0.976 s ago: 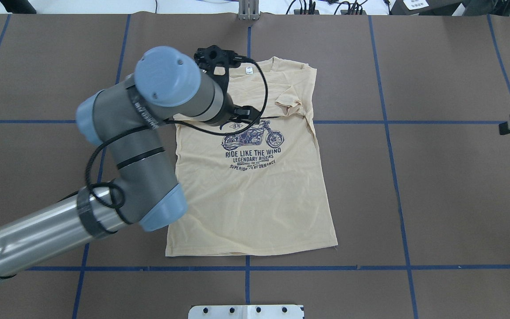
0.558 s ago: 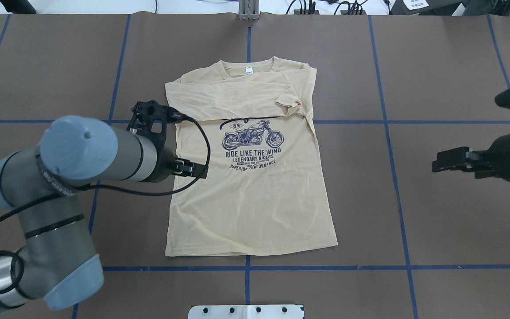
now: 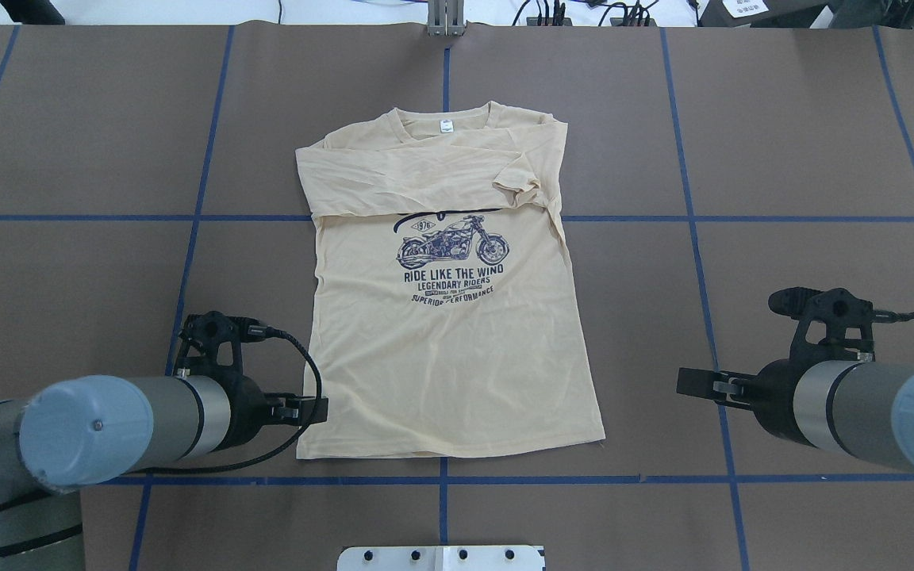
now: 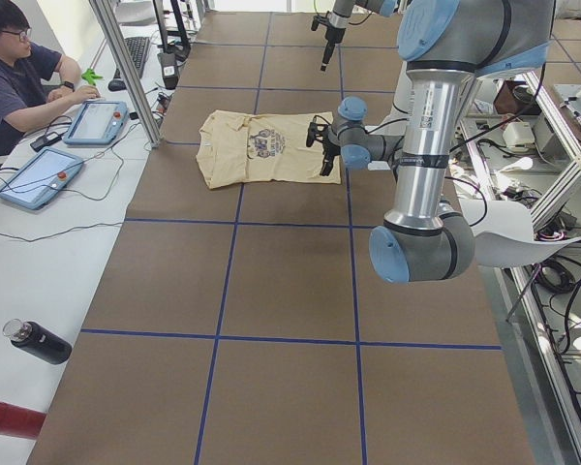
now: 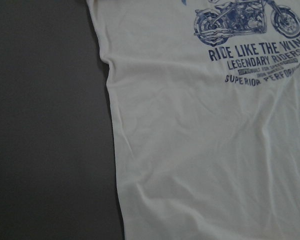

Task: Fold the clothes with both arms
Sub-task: 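Release the sleeve and move both grippers to the shirt hem, then grasp the hem corners with the left and right grippers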

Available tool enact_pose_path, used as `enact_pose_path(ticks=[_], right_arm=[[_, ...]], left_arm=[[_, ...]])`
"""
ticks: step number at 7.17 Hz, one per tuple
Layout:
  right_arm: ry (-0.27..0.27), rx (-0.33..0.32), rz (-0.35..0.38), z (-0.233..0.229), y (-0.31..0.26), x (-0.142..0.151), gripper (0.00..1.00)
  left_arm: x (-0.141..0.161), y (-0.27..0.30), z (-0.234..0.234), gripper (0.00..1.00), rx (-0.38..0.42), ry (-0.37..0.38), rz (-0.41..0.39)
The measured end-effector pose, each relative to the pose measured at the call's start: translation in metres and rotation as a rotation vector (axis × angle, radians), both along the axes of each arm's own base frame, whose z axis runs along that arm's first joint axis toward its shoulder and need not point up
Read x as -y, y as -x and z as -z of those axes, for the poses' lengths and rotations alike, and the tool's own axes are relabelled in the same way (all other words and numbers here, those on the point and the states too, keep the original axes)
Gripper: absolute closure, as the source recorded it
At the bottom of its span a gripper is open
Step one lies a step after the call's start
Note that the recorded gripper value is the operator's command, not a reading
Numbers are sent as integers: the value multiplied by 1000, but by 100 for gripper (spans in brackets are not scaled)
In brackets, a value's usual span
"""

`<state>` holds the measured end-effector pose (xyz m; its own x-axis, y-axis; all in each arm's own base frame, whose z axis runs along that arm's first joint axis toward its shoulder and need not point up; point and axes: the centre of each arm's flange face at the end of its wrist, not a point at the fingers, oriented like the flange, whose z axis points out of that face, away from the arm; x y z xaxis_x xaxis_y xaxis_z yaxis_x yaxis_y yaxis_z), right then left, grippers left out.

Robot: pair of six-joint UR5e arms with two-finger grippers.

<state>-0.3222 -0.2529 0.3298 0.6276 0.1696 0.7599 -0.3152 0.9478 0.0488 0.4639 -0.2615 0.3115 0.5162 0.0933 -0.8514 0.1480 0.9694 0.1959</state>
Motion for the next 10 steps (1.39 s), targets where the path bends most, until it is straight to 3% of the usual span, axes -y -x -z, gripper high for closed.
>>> enact_pose_path(ticks=[1, 5, 9, 10], right_arm=[[-7, 0, -2, 1, 5, -4, 0], [-15, 1, -6, 2, 10, -6, 0], [-14, -3, -5, 1, 10, -6, 0], [-14, -4, -5, 0, 11, -6, 0]], left_arm=[[-16, -8, -7, 38, -3, 32, 11], [-28, -32, -34, 47, 44, 61, 10], [-30, -48, -31, 55, 45, 62, -1], [-32, -50, -32, 63, 46, 62, -4]])
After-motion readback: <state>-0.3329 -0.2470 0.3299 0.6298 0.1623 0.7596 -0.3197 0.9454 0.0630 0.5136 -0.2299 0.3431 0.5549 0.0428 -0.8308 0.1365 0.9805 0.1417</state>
